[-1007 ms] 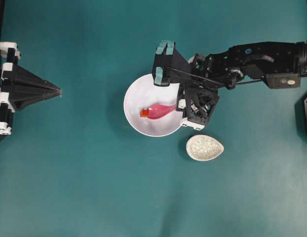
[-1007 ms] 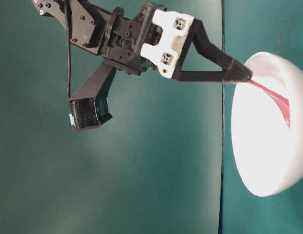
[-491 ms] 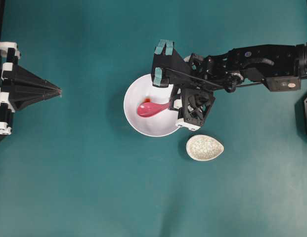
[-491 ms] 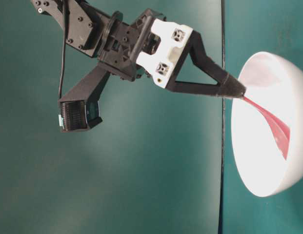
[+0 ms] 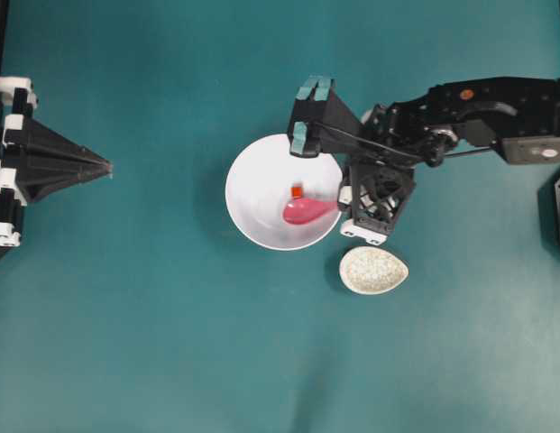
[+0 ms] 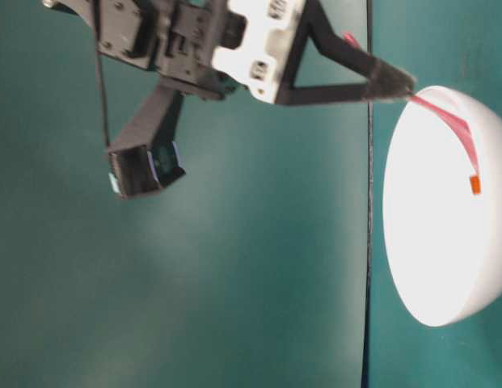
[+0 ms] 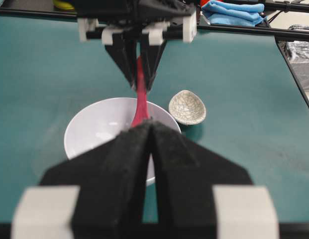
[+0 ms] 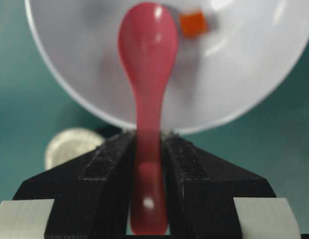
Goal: Grip the spoon and scoop the red block from the bowl with right arm.
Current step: 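Push the spoon under the red cube with the right gripper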
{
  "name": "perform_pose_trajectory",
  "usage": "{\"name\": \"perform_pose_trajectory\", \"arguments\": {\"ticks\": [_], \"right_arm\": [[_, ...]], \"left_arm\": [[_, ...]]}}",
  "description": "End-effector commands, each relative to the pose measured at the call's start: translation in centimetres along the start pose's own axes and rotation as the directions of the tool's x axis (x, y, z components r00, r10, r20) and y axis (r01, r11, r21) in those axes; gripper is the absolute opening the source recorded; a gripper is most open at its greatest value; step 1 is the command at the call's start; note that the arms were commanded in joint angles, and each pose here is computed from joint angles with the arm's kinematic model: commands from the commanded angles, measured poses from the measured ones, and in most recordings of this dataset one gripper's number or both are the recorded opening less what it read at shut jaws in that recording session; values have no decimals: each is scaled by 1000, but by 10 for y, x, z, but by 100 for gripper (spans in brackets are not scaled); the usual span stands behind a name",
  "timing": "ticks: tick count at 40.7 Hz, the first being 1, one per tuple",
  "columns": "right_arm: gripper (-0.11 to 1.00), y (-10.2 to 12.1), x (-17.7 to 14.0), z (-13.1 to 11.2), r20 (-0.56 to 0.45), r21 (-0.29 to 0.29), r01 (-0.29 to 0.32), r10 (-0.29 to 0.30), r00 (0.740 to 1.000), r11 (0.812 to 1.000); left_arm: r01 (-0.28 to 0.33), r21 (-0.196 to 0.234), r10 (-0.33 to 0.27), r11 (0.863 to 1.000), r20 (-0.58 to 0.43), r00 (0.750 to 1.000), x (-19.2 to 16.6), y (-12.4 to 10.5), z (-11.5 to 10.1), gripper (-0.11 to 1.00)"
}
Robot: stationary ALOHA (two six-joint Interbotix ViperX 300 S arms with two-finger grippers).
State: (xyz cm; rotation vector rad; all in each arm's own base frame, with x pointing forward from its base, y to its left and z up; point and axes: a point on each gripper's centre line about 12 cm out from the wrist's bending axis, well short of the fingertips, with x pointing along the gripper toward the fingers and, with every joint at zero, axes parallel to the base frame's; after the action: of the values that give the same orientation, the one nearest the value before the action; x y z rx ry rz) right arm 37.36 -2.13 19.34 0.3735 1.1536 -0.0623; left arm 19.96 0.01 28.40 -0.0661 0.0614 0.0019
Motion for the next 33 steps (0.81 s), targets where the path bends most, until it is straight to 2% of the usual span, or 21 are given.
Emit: {"name": "perform_pose_trajectory", "arguments": {"ticks": [1,6,15,23,33], "right_arm": [[24,8,-24,9,35,-11,-19,19,999,1000],[24,9,-26,7,5,-14,-20,20,1000,1000],[24,1,-26,10,11,-11,-5,5,1000,1000],[24,-10,-18,12,-1,0,16,-16,1000,1000],[24,-13,-6,16,-25,-10,26,-26,999,1000]], "left_arm": [[2,5,-2,1000,29,1000,2,-1,11,0],[2,6,-2,1000,29,1000,2,-1,11,0],[2,9,-3,1000,31,1000,2,-1,12,0],[2,12,-3,1000,31,1000,2,-1,12,0],[2,15,-2,1000,29,1000,2,-1,11,0]]}}
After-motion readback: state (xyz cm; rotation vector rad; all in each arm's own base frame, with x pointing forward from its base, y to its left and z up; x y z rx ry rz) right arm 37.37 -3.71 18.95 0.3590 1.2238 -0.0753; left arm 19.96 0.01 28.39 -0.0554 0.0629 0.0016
